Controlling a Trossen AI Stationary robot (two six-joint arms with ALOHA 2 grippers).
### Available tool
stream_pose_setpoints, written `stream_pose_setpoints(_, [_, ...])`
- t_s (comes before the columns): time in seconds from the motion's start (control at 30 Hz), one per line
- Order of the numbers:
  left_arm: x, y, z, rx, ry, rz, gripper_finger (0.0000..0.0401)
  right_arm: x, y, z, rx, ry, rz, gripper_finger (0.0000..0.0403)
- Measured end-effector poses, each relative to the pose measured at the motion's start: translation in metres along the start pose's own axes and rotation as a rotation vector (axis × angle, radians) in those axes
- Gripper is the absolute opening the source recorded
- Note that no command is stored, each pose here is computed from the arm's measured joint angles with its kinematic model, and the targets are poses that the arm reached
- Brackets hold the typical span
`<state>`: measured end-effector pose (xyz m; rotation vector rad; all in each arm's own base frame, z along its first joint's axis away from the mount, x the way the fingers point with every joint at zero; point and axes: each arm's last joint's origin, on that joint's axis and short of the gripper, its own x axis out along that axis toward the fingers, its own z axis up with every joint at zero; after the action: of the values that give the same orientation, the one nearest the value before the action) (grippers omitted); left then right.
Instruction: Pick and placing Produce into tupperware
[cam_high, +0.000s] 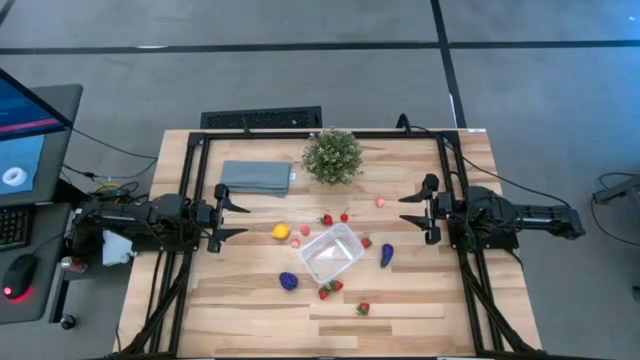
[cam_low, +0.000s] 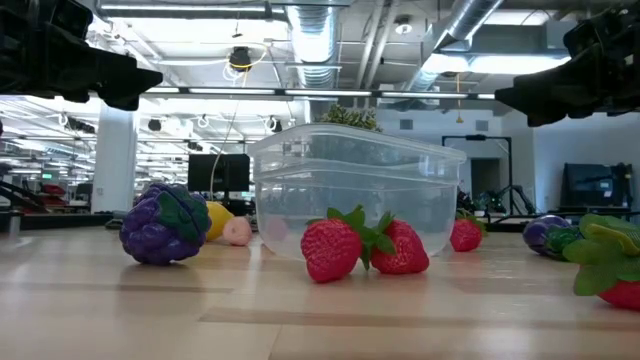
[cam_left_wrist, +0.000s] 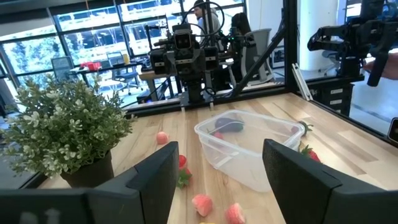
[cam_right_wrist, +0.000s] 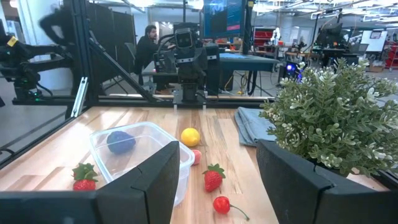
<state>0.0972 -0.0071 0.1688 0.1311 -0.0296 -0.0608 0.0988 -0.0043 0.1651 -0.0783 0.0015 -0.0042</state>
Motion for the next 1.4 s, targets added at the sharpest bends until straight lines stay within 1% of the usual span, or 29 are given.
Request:
stream_pose_setpoints(0.17, [0.000,0.000,0.000,0.016,0.000,0.000,0.0224,0.000,0.000,0.001,0.000,-0.009,-0.001,0.0238])
stream_pose_setpoints(0.2, [0.000,0.000,0.000,0.075,0.000,0.004,0.0224,0.000,0.000,0.003,0.013,-0.027,-0.002,0.0238])
stream_pose_setpoints(0.23, [0.000,0.000,0.000,0.151,0.002,0.014,0.0224,0.000,0.000,0.005,0.058,-0.046,-0.001,0.0238])
stream_pose_setpoints(0.33, [0.000,0.002,0.002,0.329,0.012,0.045,0.0224,0.000,0.000,0.008,0.266,-0.082,0.012,0.0238])
stream_pose_setpoints(0.43, [-0.001,0.005,0.005,0.493,0.049,0.142,0.0224,-0.001,0.000,0.011,0.406,-0.113,0.022,0.0238])
stream_pose_setpoints(0.5, [-0.002,0.006,0.005,0.564,0.074,0.184,0.0224,-0.001,0.000,0.012,0.443,-0.126,0.026,0.0238])
stream_pose_setpoints(0.6, [-0.002,0.008,0.005,0.606,0.100,0.228,0.0224,-0.001,0.000,0.011,0.440,-0.111,0.023,0.0238])
stream_pose_setpoints(0.73, [-0.002,0.009,0.005,0.618,0.112,0.251,0.0224,0.000,0.000,0.008,0.431,-0.078,0.009,0.0238])
stream_pose_setpoints(0.9, [-0.002,0.008,0.005,0.599,0.100,0.236,0.0224,0.000,0.000,0.006,0.347,-0.064,0.003,0.0238])
stream_pose_setpoints(0.97, [-0.002,0.006,0.005,0.558,0.074,0.186,0.0224,0.000,0.000,0.006,0.336,-0.065,0.002,0.0238])
stream_pose_setpoints(1.1, [-0.001,0.002,0.005,0.383,0.015,0.053,0.0224,0.000,0.000,0.004,0.328,-0.045,-0.003,0.0238])
stream_pose_setpoints(1.17, [-0.001,0.001,0.006,0.322,-0.004,0.011,0.0224,0.000,0.000,0.002,0.321,-0.020,-0.010,0.0238])
stream_pose_setpoints(1.23, [-0.001,0.000,0.007,0.285,-0.030,-0.039,0.0224,0.000,0.000,0.000,0.320,0.004,-0.014,0.0238])
stream_pose_setpoints(1.4, [-0.002,-0.004,0.007,0.230,-0.054,-0.167,0.0224,0.001,0.000,-0.002,0.251,0.024,-0.021,0.0238])
